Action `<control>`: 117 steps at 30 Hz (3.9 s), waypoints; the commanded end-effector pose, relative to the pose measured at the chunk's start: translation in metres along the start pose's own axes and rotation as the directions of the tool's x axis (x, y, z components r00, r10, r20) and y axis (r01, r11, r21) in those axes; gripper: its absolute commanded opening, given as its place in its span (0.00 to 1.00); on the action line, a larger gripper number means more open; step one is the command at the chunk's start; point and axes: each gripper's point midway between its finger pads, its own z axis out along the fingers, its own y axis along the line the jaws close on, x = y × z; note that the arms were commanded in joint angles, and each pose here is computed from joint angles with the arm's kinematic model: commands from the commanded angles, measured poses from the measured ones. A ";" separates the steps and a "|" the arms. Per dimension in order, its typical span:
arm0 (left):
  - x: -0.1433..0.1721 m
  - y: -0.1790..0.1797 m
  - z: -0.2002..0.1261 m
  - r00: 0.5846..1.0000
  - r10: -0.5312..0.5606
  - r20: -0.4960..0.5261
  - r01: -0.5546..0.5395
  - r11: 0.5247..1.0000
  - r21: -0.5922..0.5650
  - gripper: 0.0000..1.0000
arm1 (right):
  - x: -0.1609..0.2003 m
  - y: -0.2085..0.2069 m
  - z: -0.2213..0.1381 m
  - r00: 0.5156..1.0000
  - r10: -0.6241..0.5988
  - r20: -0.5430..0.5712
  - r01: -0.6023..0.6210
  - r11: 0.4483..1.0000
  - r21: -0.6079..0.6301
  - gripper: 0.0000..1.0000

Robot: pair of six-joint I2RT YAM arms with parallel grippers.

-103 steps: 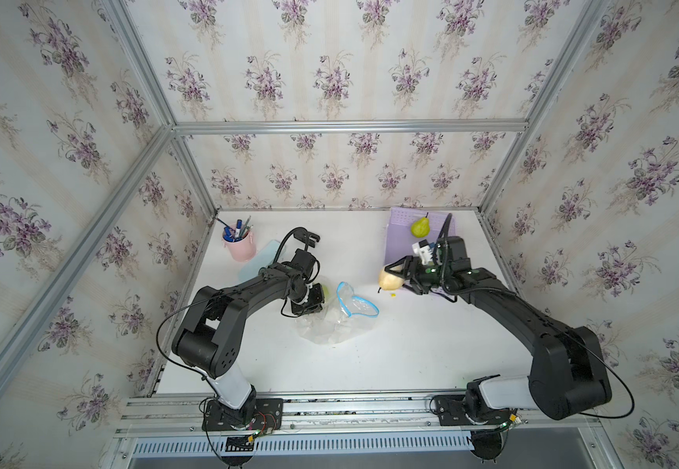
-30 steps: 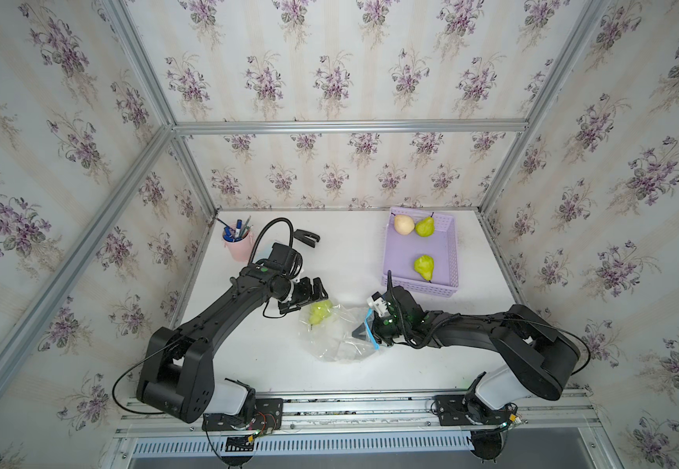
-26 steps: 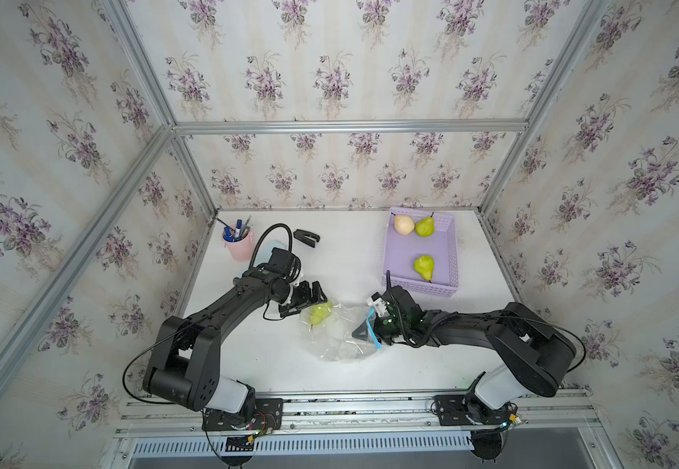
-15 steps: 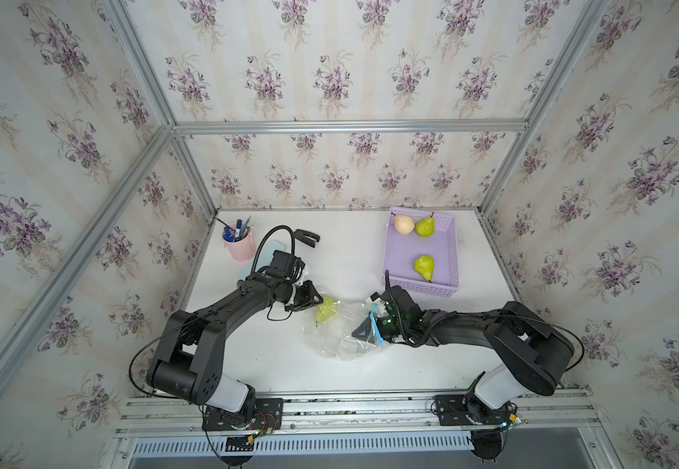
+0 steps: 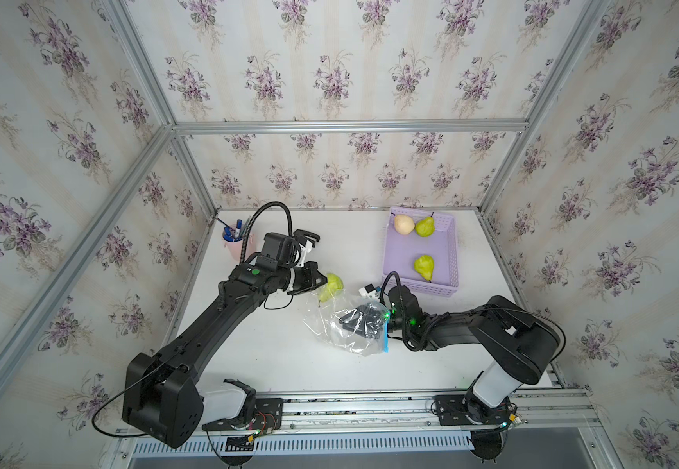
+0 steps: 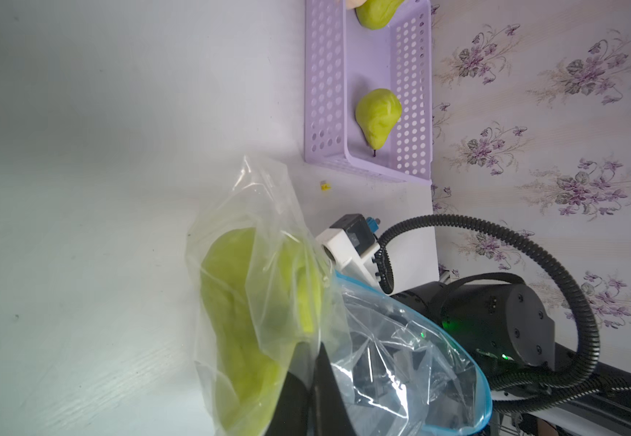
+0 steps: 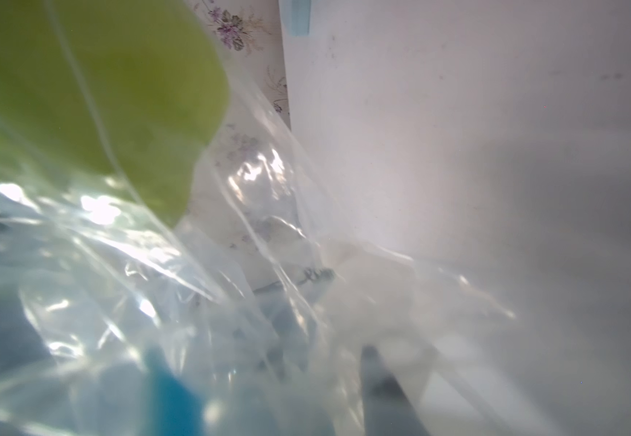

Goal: Open the zip-top bag and take out the pear
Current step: Adjust the zipper food storage bag at the center of the board, then pick up the pear from the zipper food storage bag, then place the pear in the basket.

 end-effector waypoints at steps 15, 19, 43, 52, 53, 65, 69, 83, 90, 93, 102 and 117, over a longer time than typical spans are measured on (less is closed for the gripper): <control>0.019 -0.018 -0.018 0.995 -0.105 0.001 0.104 0.992 0.070 0.05 | -0.016 0.059 0.000 0.998 -0.010 0.058 0.026 0.959 -0.281 0.65; 0.023 -0.007 -0.012 0.992 -0.126 0.008 0.125 0.990 0.058 0.05 | -0.010 0.039 0.007 1.000 -0.002 0.014 0.004 0.980 -0.201 0.70; 0.079 0.025 0.019 0.949 -0.308 -0.065 0.311 0.949 0.044 0.05 | -0.036 0.018 -0.003 0.982 -0.087 0.167 0.098 0.993 -0.061 0.88; 0.102 0.082 0.044 0.923 -0.382 -0.054 0.373 0.920 -0.121 0.05 | -0.029 -0.027 0.010 0.991 -0.125 0.043 0.115 0.975 0.188 0.87; 0.103 0.086 0.046 0.921 -0.385 -0.051 0.376 0.917 -0.130 0.05 | -0.025 -0.029 0.009 0.992 -0.127 0.025 0.120 0.974 0.193 0.86; 0.107 0.105 0.053 0.913 -0.407 -0.039 0.394 0.901 -0.180 0.05 | 0.020 -0.059 0.001 0.967 -0.201 -0.157 0.241 0.925 0.293 0.82; 0.112 0.110 0.059 0.908 -0.417 -0.053 0.400 0.896 -0.190 0.05 | 0.022 -0.060 0.015 0.957 -0.219 -0.188 0.267 0.919 0.290 0.82; 0.124 0.113 0.065 0.907 -0.414 -0.080 0.393 0.898 -0.199 0.04 | 0.005 -0.057 0.035 0.963 -0.215 -0.161 0.255 0.920 0.297 0.68; 0.109 0.130 0.052 0.899 -0.438 -0.028 0.423 0.882 -0.210 0.04 | 0.003 -0.047 0.004 0.963 -0.214 -0.164 0.260 0.895 0.363 0.50; 0.098 0.140 0.042 0.894 -0.448 -0.005 0.436 0.873 -0.219 0.04 | -0.008 -0.045 -0.028 0.975 -0.180 -0.133 0.220 0.880 0.420 0.47; 0.061 0.171 0.031 0.881 -0.472 0.029 0.464 0.850 -0.252 0.02 | -0.082 0.001 -0.133 0.973 -0.195 0.124 0.118 0.881 0.458 0.47; -0.045 0.145 -0.008 0.894 -0.403 0.195 0.432 0.892 -0.137 0.86 | -0.295 0.015 -0.243 0.816 -0.206 0.540 -0.068 0.893 0.444 0.83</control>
